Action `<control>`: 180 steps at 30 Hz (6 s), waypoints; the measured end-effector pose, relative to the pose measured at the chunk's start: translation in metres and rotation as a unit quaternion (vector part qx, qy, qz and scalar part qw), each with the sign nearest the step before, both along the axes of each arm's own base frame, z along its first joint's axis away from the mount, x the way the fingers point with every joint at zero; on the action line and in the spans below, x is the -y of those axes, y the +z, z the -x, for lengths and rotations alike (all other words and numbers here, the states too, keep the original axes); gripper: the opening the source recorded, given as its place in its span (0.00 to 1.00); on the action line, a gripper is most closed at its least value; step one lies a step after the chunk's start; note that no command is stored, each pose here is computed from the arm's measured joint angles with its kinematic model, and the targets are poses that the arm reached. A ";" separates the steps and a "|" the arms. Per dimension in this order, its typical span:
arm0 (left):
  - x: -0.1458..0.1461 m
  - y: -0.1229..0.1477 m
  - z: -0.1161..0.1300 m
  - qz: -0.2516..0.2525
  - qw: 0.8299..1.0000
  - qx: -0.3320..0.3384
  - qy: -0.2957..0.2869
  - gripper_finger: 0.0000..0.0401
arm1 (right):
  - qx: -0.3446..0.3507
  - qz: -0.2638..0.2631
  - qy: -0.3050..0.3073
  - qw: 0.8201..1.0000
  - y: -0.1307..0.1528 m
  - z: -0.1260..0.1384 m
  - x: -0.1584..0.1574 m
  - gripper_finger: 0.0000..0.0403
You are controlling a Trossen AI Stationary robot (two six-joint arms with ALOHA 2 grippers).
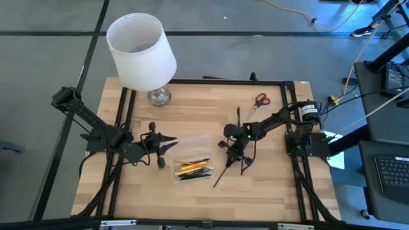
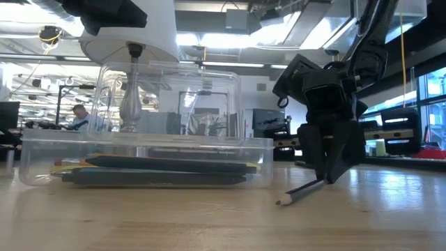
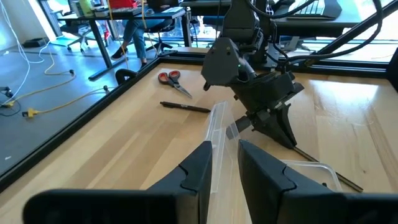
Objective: Pick & place school supplies into a supply box
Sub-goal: Put the black pencil into the transparent supply box
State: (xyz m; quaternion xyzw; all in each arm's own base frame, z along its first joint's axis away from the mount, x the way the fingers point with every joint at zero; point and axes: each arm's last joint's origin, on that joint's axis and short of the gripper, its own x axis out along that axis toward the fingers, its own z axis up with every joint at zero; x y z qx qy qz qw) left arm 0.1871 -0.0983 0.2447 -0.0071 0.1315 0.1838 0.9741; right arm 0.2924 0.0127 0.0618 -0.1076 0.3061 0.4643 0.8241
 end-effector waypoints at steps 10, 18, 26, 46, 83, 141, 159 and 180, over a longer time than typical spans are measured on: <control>0.000 0.000 0.000 0.000 1.000 0.000 0.000 0.18 | 0.010 0.029 -0.017 0.999 0.002 -0.004 -0.021 0.09; 0.000 0.000 0.000 0.000 1.000 0.000 0.000 0.18 | -0.048 0.024 -0.105 0.993 0.005 -0.006 -0.042 0.10; 0.001 0.000 0.000 0.010 1.000 -0.005 -0.021 0.18 | -0.032 0.071 -0.175 0.981 0.007 -0.006 -0.073 0.09; 0.002 -0.001 0.000 0.014 0.999 -0.008 -0.032 0.18 | -0.037 0.065 -0.322 0.944 0.008 0.021 -0.142 0.11; 0.002 -0.001 0.000 0.018 0.999 -0.007 -0.031 0.18 | -0.037 0.028 -0.386 0.921 0.008 0.025 -0.151 0.08; 0.002 -0.001 0.000 0.022 0.999 -0.006 -0.025 0.18 | 0.052 0.044 -0.427 0.902 0.096 -0.035 -0.117 0.08; 0.001 -0.002 0.000 0.019 0.999 -0.011 -0.025 0.18 | -0.045 0.054 -0.483 0.873 0.076 -0.073 -0.113 0.09; 0.001 -0.002 0.000 0.020 0.999 -0.009 -0.025 0.18 | -0.030 0.066 -0.468 0.881 0.078 -0.074 -0.114 0.17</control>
